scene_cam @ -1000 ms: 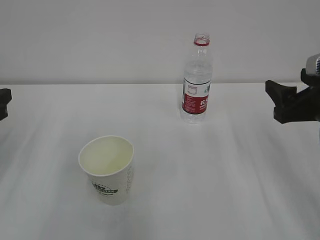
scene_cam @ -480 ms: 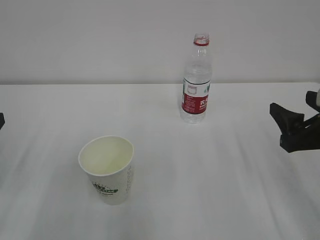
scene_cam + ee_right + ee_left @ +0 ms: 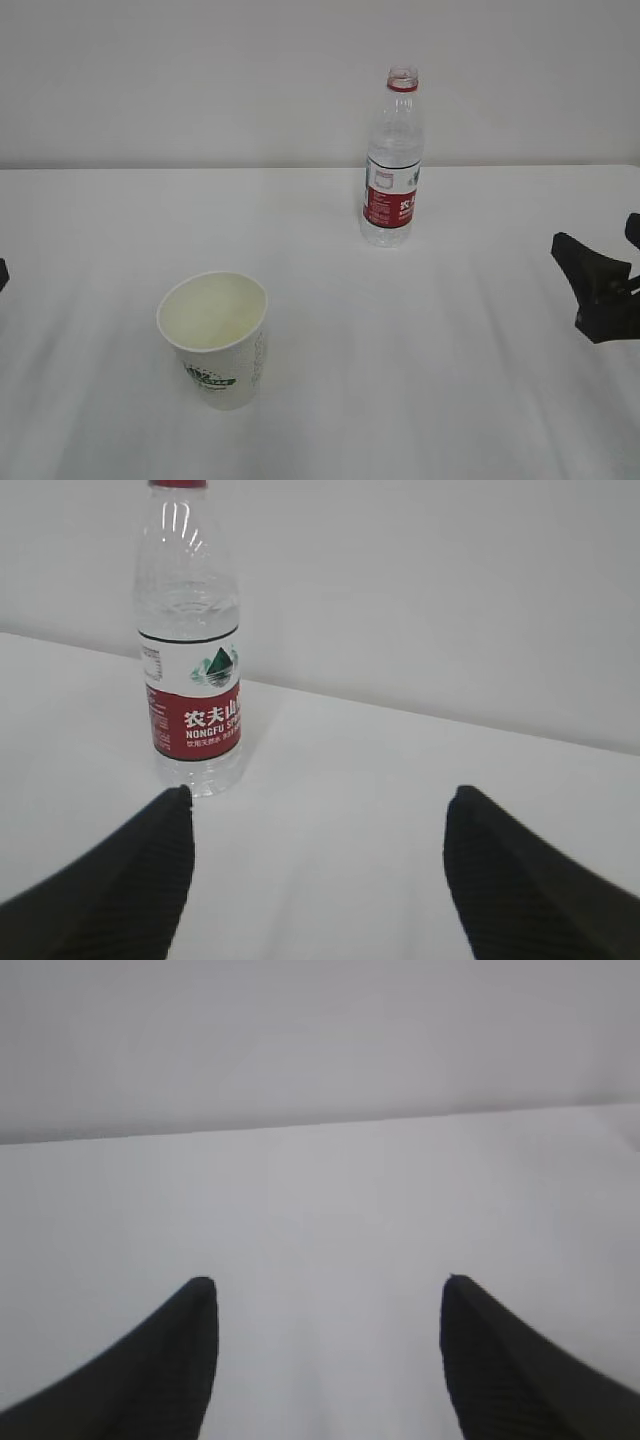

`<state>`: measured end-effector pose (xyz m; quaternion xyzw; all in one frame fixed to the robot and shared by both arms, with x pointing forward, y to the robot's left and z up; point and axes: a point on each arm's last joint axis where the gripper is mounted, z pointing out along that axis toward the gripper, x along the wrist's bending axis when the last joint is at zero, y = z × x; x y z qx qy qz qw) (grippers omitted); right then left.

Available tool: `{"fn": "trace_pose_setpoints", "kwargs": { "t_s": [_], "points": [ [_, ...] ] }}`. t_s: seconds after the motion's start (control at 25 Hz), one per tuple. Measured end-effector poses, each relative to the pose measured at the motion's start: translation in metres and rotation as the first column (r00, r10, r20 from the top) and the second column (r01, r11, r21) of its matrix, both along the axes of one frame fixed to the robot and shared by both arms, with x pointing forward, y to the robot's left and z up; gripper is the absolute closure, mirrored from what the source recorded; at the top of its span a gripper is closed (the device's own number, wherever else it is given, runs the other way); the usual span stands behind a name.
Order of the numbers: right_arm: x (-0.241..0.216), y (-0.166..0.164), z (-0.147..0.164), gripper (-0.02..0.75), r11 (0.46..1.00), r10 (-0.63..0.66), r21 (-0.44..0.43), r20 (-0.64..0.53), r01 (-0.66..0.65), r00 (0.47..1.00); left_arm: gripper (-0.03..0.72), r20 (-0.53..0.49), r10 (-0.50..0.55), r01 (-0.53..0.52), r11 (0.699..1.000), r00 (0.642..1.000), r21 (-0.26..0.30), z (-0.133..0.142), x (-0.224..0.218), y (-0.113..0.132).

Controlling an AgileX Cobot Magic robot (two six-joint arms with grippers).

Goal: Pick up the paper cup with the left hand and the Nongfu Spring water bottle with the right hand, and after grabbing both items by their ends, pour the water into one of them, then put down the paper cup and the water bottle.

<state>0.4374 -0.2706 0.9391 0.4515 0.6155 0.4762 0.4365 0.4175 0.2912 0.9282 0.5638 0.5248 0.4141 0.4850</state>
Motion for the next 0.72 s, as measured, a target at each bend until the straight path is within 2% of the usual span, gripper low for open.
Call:
{"fn": "trace_pose_setpoints", "kwargs": {
  "t_s": [0.2,0.72],
  "points": [
    [-0.0054,-0.0005,0.0009,0.150,1.000,-0.002,0.017,0.037,0.002,0.999,0.181,-0.043,-0.033,0.034,0.999,0.999,0.001,-0.0071,-0.0112,-0.0029],
    [-0.0052,-0.0014,0.0013,0.151,1.000,-0.013,0.021,0.040,0.012,0.999,0.181,-0.050,-0.039,0.036,0.997,0.998,-0.068,-0.0070,-0.0120,-0.0046]
  ]
}}
